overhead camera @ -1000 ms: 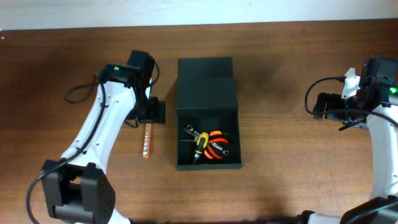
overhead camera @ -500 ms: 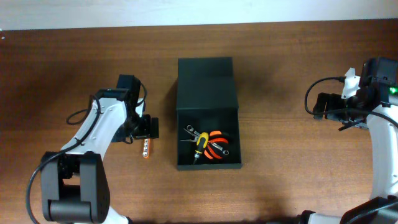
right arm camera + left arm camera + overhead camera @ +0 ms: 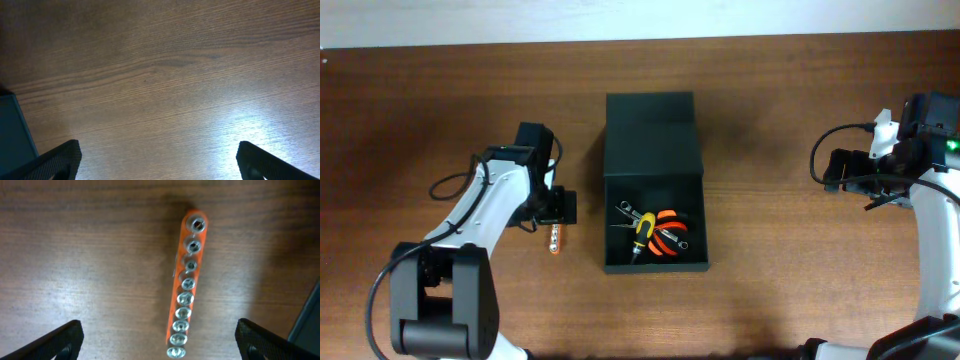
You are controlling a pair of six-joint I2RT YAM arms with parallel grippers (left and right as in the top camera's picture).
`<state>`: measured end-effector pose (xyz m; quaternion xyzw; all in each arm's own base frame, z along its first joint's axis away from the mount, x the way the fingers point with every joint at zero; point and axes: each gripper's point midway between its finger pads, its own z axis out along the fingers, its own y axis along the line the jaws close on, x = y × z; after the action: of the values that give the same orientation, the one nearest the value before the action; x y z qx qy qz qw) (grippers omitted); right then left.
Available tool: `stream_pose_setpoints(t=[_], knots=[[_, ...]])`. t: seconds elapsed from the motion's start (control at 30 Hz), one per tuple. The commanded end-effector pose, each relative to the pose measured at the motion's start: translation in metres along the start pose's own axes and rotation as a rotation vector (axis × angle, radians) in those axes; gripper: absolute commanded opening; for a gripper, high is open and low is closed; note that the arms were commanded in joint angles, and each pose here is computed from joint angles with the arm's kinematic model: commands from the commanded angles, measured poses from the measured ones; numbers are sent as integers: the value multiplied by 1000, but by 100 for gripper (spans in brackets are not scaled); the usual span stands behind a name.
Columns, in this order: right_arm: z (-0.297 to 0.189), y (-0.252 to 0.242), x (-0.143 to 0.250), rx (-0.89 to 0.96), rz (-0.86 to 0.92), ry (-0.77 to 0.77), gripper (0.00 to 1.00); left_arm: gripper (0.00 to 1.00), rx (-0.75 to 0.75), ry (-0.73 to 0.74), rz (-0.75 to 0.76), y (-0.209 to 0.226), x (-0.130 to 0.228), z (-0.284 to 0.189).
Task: Pack container
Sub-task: 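Lower the left gripper and close it on the orange bit strip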
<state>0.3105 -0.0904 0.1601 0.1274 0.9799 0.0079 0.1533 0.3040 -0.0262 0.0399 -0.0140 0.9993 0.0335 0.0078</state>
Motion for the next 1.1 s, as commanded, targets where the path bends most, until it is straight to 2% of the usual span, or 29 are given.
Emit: stream_pose_setpoints(t=[0.0, 0.23, 0.63, 1.07], knots=[[-1, 0, 1, -7, 5, -3, 99, 99, 5, -18, -7, -4, -4, 2], [-1, 0, 1, -7, 5, -3, 99, 99, 26, -33, -8, -8, -9, 4], [-1, 0, 1, -7, 5, -3, 99, 99, 65, 56, -5, -18, -2, 33], [-1, 0, 1, -7, 5, -3, 99, 99, 106, 61, -6, -26, -6, 42]])
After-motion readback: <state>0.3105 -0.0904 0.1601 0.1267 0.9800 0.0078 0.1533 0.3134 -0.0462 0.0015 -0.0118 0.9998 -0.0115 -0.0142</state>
